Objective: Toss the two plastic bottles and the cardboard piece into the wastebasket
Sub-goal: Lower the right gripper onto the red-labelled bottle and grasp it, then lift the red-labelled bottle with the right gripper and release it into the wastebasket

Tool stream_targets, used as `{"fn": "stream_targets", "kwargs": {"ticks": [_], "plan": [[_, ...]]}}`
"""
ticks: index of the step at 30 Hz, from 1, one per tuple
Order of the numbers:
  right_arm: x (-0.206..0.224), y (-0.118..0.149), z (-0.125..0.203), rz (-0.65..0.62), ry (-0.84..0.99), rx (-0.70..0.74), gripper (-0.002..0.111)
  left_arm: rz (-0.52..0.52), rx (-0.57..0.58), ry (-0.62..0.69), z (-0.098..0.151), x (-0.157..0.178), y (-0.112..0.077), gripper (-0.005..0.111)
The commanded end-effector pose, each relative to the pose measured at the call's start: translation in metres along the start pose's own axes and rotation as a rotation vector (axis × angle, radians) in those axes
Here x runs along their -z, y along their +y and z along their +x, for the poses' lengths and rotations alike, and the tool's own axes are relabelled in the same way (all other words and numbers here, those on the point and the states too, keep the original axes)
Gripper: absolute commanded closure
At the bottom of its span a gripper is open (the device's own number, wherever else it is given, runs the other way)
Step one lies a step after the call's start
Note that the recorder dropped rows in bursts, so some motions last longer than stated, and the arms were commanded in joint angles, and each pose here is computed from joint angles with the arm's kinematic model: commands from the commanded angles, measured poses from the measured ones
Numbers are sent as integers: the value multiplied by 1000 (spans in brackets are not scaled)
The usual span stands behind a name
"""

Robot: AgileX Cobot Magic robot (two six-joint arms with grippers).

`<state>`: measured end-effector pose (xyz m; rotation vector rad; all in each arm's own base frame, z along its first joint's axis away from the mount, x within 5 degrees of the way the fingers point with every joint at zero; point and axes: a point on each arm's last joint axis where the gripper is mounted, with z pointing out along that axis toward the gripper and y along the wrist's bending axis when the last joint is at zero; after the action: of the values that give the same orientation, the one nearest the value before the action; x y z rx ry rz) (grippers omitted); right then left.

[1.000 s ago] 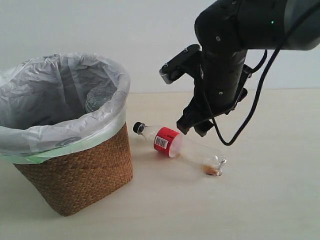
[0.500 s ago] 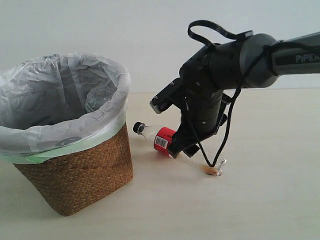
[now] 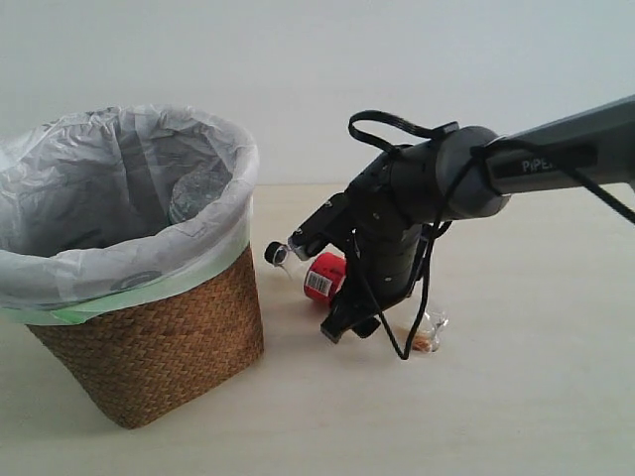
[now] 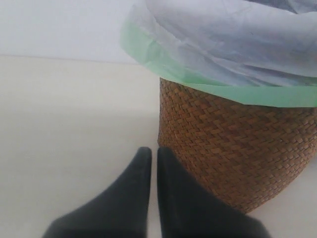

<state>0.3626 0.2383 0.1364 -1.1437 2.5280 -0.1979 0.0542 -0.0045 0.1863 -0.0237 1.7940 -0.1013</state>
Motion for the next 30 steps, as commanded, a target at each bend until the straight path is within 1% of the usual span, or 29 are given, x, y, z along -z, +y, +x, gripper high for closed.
{"fn": "stream_targets", "kwargs": {"ticks": [1, 2, 4, 5, 6, 10, 13, 16, 21, 25, 30], "plan": [[-3, -2, 1, 0, -5, -3, 55, -2, 2, -2, 1, 0, 0, 103], [-2, -2, 1, 1, -3, -3, 65, -2, 2, -2, 1, 0, 0, 103], [-1, -2, 1, 2, 2, -15, 89, -2, 2, -2, 1, 0, 0, 103], [0, -3, 1, 3, 5, -16, 104, -2, 2, -2, 1, 0, 0, 103], [2, -3, 2, 4, 6, -22, 108, -2, 2, -2, 1, 0, 0, 103], [13, -6, 5, 11, 46, -59, 107, -2, 2, -2, 1, 0, 0, 103], [33, -11, 7, 23, 47, -120, 107, -2, 2, -2, 1, 0, 0, 103], [61, -14, 12, 19, 1, -169, 107, -2, 2, -2, 1, 0, 0, 103], [105, -14, 39, 7, -103, -241, 107, -2, 2, -2, 1, 0, 0, 103], [120, -7, 69, -10, -113, -318, 107, -2, 2, -2, 1, 0, 0, 103], [137, -1, 103, -20, -118, -328, 107, -2, 2, -2, 1, 0, 0, 103]]}}
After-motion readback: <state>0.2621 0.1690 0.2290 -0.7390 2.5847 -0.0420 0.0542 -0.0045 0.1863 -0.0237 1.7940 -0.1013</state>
